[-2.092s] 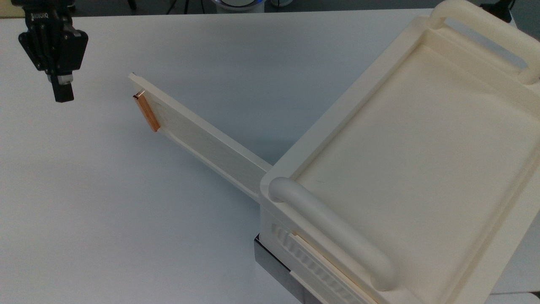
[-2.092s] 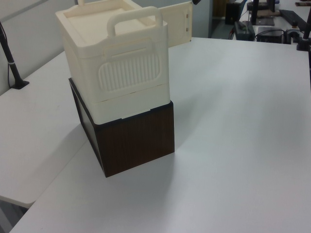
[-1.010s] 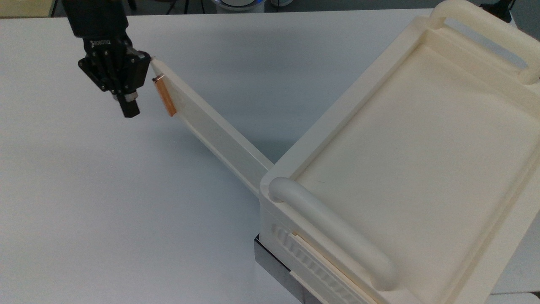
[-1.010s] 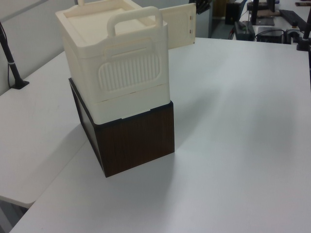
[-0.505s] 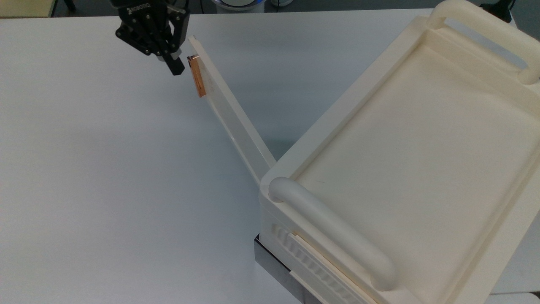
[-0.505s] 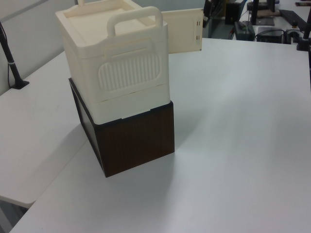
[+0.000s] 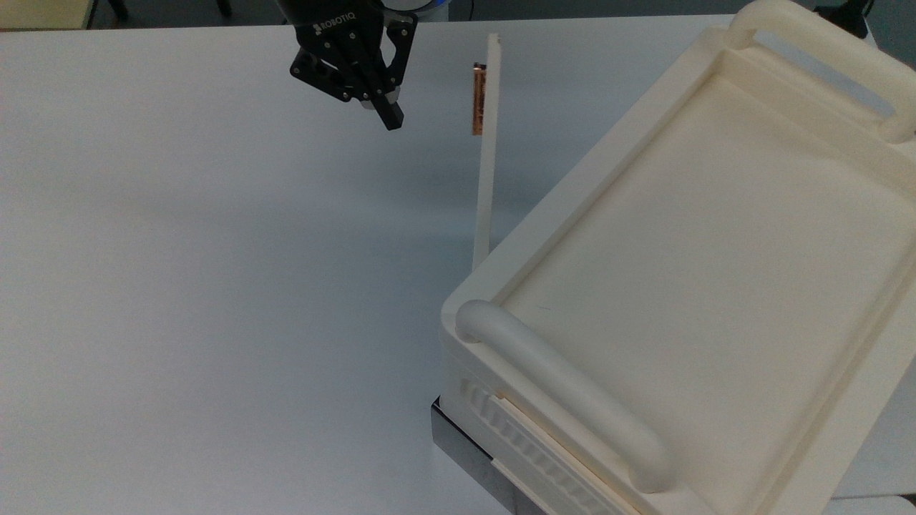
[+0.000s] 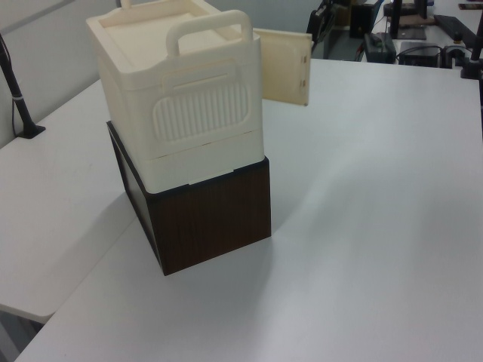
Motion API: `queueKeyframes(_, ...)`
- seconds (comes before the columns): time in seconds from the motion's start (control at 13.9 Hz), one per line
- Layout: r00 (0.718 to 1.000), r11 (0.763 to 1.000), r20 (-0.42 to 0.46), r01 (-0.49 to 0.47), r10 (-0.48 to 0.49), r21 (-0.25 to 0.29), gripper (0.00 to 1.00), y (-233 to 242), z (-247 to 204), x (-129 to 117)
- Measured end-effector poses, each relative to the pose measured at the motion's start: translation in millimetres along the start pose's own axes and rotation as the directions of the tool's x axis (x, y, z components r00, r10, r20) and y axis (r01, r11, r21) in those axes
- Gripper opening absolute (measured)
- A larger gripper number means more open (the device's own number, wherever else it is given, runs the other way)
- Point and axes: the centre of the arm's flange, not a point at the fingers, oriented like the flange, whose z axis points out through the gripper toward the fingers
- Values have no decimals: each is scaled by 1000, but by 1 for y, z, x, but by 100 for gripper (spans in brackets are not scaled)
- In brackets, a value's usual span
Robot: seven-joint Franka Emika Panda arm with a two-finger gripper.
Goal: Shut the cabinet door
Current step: 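Push the door's free end with the gripper, swinging it toward the cabinet body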
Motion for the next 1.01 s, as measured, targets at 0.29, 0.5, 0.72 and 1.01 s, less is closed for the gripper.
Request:
queueKeyframes(0.29, 999, 997, 6, 42, -43, 71, 1, -45, 22, -1)
queueKeyframes(0.5, 998, 989, -53, 53, -46, 136, 1, -81, 51, 6)
queueKeyframes(0.72, 990, 987, -139, 22, 1, 162, 1, -112, 85, 15)
queueKeyframes(1.01, 986, 985, -166, 7, 22, 175, 1, -126, 98, 19)
